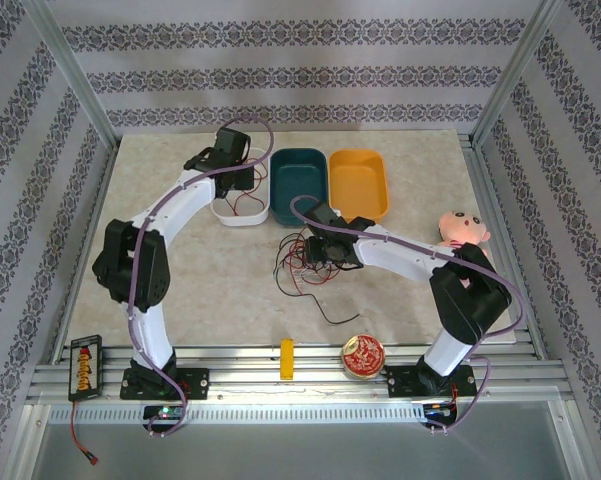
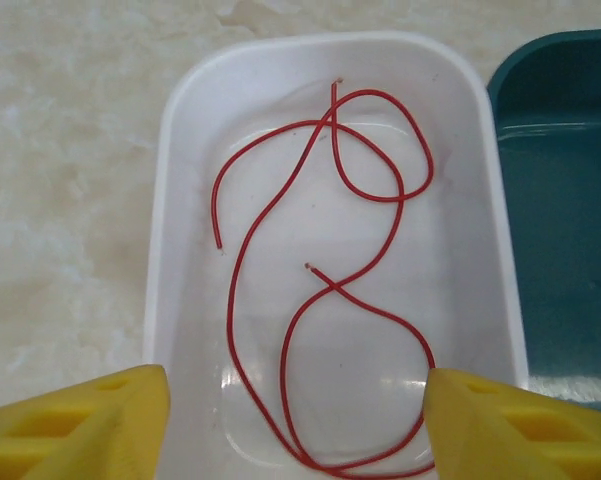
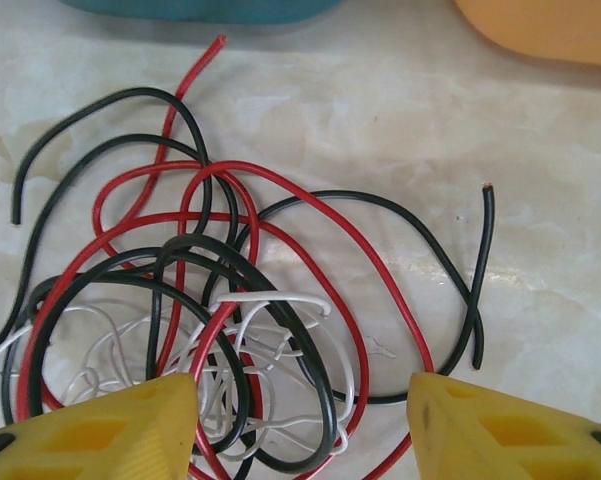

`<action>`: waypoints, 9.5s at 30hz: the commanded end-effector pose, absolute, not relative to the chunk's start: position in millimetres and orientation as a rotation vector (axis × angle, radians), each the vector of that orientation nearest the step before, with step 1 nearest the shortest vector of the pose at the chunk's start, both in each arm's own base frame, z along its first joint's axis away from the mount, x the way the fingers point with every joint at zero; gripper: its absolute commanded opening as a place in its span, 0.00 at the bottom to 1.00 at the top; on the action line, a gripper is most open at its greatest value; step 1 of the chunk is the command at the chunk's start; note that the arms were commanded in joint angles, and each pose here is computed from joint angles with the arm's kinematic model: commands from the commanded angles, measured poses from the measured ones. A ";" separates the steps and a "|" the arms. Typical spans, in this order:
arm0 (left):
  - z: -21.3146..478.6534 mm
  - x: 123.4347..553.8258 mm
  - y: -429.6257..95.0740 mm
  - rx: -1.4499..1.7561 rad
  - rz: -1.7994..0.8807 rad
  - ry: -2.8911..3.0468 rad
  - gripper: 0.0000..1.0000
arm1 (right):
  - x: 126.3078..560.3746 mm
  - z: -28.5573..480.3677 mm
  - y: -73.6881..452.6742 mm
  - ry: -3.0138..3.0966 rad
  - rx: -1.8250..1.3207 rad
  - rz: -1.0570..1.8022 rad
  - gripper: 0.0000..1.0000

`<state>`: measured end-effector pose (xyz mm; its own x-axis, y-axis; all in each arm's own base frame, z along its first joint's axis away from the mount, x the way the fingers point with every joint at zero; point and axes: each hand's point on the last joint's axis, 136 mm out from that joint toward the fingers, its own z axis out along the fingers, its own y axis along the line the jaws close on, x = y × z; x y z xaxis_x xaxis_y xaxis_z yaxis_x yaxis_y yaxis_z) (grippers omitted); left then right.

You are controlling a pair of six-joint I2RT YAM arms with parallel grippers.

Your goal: Untangle the cables

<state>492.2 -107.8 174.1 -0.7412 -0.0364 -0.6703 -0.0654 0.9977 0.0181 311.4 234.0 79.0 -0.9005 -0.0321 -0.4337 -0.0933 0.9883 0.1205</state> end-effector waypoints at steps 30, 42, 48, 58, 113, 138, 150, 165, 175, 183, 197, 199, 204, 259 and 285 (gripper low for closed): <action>100.2 274.0 -251.5 0.085 -0.522 2.429 0.68 | 296.8 117.4 179.2 2.526 0.171 0.204 0.98; 85.3 299.3 -280.6 0.136 -0.496 2.437 0.36 | 299.6 106.7 165.4 2.524 0.294 0.139 0.98; 83.8 315.4 -275.9 0.157 -0.409 2.461 0.33 | 299.2 108.1 158.2 2.507 0.333 0.117 0.98; 72.2 324.4 -278.5 0.172 -0.378 2.519 0.32 | 301.1 110.3 154.4 2.497 0.352 0.105 0.98; 61.5 325.6 -266.2 0.155 -0.387 2.568 0.24 | 301.8 97.7 154.8 2.518 0.386 0.116 0.98; 45.5 323.0 -267.9 0.147 -0.378 2.616 0.22 | 301.5 98.9 153.7 2.512 0.387 0.114 0.98; 90.3 323.4 -249.4 0.157 -0.323 2.512 0.00 | 304.7 114.2 164.6 2.474 0.299 0.162 0.98; 191.2 310.1 -243.5 0.260 -0.493 2.203 0.00 | 317.4 130.6 210.1 2.451 0.107 0.267 0.98; 231.0 306.8 -251.5 0.338 -0.553 2.105 0.00 | 314.3 146.9 249.1 2.350 -0.044 0.541 0.98; 238.4 300.2 -258.0 0.359 -0.631 2.072 0.00 | 316.3 120.6 253.9 2.430 -0.060 0.499 0.98; 249.0 295.6 -243.6 0.323 -0.601 2.039 0.00 | 317.8 65.3 251.8 2.593 -0.004 0.381 0.98; 251.6 296.4 -239.3 0.314 -0.579 2.031 0.00 | 316.3 58.2 247.3 2.612 0.011 0.360 0.98; 259.5 295.9 -222.7 0.292 -0.495 2.018 0.00 | 314.0 43.9 234.9 2.650 0.064 0.317 0.96; 340.0 276.8 -216.0 0.336 -0.625 1.857 0.00 | 318.8 84.5 328.8 2.268 -0.284 0.383 0.92; 362.1 296.7 -145.0 0.135 -0.424 1.865 0.00 | 285.9 38.3 251.0 2.452 -0.108 0.262 0.25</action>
